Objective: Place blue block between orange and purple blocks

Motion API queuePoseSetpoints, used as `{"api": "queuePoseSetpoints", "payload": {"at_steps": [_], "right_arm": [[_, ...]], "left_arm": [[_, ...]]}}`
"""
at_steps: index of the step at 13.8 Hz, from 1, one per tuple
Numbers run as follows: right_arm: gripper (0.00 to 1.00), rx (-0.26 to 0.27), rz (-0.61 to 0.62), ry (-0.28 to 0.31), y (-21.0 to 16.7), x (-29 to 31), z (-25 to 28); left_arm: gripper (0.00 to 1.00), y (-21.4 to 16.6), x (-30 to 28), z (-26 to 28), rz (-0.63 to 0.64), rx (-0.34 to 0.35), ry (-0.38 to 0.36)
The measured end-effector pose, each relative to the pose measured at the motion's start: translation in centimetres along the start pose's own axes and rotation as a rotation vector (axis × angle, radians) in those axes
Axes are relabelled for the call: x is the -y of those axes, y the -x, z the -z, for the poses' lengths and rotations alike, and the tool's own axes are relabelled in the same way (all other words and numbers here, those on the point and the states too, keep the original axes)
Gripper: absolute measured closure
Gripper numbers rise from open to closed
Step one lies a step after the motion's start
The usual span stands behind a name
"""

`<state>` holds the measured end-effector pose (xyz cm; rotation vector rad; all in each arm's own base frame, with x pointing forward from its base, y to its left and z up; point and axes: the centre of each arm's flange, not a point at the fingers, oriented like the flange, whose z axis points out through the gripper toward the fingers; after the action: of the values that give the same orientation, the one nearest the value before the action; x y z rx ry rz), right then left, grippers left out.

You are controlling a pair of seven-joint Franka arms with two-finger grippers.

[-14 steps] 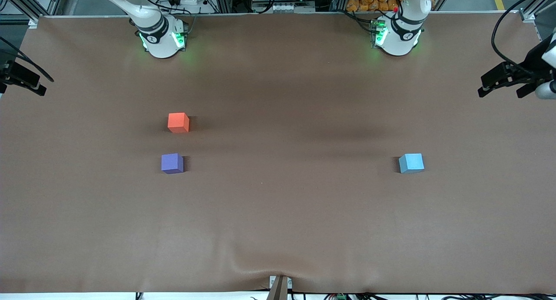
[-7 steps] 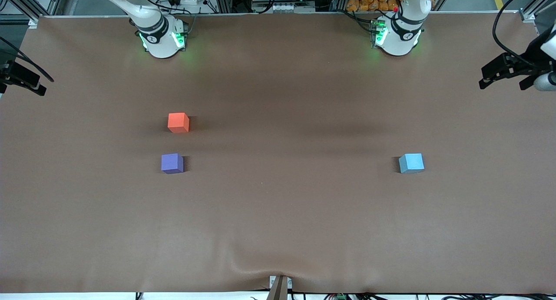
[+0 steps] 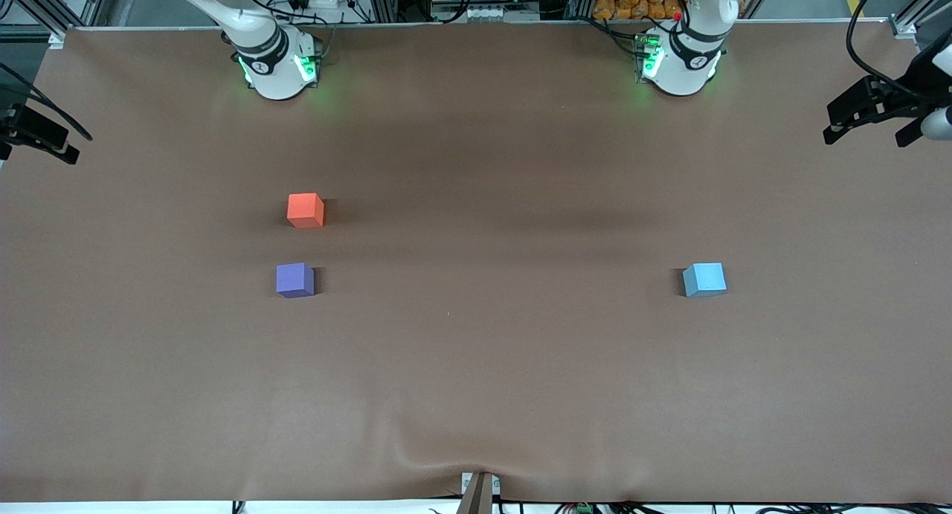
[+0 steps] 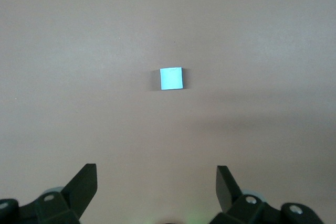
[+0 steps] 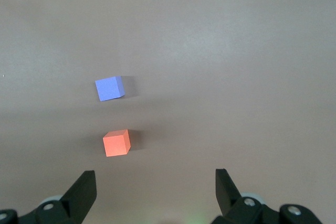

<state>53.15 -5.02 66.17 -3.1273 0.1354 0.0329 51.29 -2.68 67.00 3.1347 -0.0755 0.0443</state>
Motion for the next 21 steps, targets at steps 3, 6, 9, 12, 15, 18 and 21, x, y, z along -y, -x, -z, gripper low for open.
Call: {"api": "queuePoseSetpoints", "payload": {"at_steps": [3, 6, 9, 12, 15, 18, 21], "right_arm": [[0.0, 0.0, 0.0, 0.0, 0.0, 0.0, 0.0], [0.0, 0.0, 0.0, 0.0, 0.0, 0.0, 0.0], [0.0, 0.0, 0.0, 0.0, 0.0, 0.0, 0.0], [0.0, 0.0, 0.0, 0.0, 0.0, 0.02, 0.0], [0.0, 0.0, 0.0, 0.0, 0.0, 0.02, 0.0], [0.0, 0.0, 0.0, 0.0, 0.0, 0.02, 0.0], [0.0, 0.0, 0.0, 0.0, 0.0, 0.02, 0.0]], "left_arm": [[0.0, 0.22, 0.08, 0.3, 0.002, -0.003, -0.001], [0.0, 0.23, 0.19, 0.3, 0.005, -0.002, -0.001], [0.0, 0.21, 0.19, 0.31, 0.004, -0.003, -0.001], [0.0, 0.22, 0.27, 0.21, 0.006, 0.0, -0.001], [0.0, 0.23, 0.5, 0.19, 0.011, 0.0, -0.001], [0.0, 0.23, 0.5, 0.18, 0.011, 0.0, -0.001], [0.0, 0.23, 0.51, 0.17, 0.011, 0.001, -0.001]]}}
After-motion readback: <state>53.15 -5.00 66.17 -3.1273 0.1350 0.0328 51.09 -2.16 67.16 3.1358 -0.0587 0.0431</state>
